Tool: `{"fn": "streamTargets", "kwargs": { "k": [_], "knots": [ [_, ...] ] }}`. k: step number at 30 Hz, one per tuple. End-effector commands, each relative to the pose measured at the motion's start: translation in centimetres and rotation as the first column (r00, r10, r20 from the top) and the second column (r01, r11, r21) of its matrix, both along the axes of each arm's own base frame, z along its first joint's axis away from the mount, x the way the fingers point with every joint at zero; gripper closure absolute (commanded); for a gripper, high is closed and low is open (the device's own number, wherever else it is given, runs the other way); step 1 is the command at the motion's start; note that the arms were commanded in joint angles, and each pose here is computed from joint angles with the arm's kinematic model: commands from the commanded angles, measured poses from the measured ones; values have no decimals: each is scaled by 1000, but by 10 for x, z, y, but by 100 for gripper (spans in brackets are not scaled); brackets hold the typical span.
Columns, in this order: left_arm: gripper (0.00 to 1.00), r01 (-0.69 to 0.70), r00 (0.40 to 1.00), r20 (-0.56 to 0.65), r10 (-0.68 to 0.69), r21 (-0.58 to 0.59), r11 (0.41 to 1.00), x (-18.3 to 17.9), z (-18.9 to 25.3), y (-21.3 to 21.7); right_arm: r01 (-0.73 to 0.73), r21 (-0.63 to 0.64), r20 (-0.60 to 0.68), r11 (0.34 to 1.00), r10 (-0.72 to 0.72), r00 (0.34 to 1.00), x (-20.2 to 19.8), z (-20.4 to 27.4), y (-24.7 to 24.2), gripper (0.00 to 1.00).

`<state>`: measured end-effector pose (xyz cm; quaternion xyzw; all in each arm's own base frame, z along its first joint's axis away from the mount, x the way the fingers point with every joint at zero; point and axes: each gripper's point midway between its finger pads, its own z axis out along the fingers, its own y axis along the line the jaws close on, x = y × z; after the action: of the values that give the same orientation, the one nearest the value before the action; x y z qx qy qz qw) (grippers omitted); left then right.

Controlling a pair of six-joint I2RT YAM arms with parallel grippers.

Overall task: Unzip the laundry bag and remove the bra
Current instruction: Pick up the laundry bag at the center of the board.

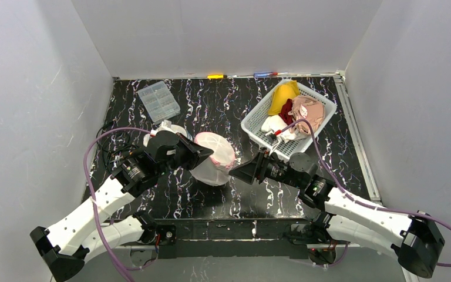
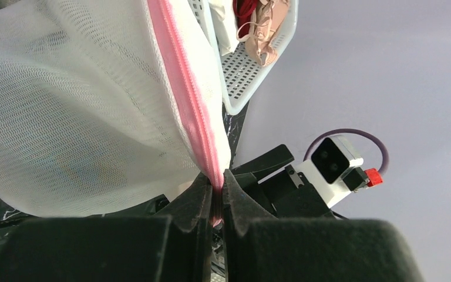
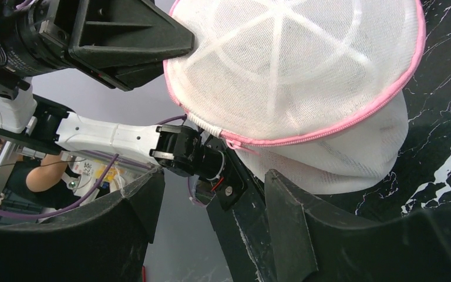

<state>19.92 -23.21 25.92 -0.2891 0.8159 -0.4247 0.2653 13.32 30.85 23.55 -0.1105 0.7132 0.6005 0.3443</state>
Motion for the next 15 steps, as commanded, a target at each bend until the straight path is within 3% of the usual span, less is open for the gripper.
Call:
{"fn": "streamTargets", "kwargs": {
  "k": [1,15],
  "knots": [
    [100,-37,998,51,41,-80,996,7,29,0,-13,83,53,996,9,999,-1,22,4,29],
    [100,-34,997,61,43,-135,990,6,41,-3,12,102,47,995,-17,999,8,20,14,28]
  ]
}}
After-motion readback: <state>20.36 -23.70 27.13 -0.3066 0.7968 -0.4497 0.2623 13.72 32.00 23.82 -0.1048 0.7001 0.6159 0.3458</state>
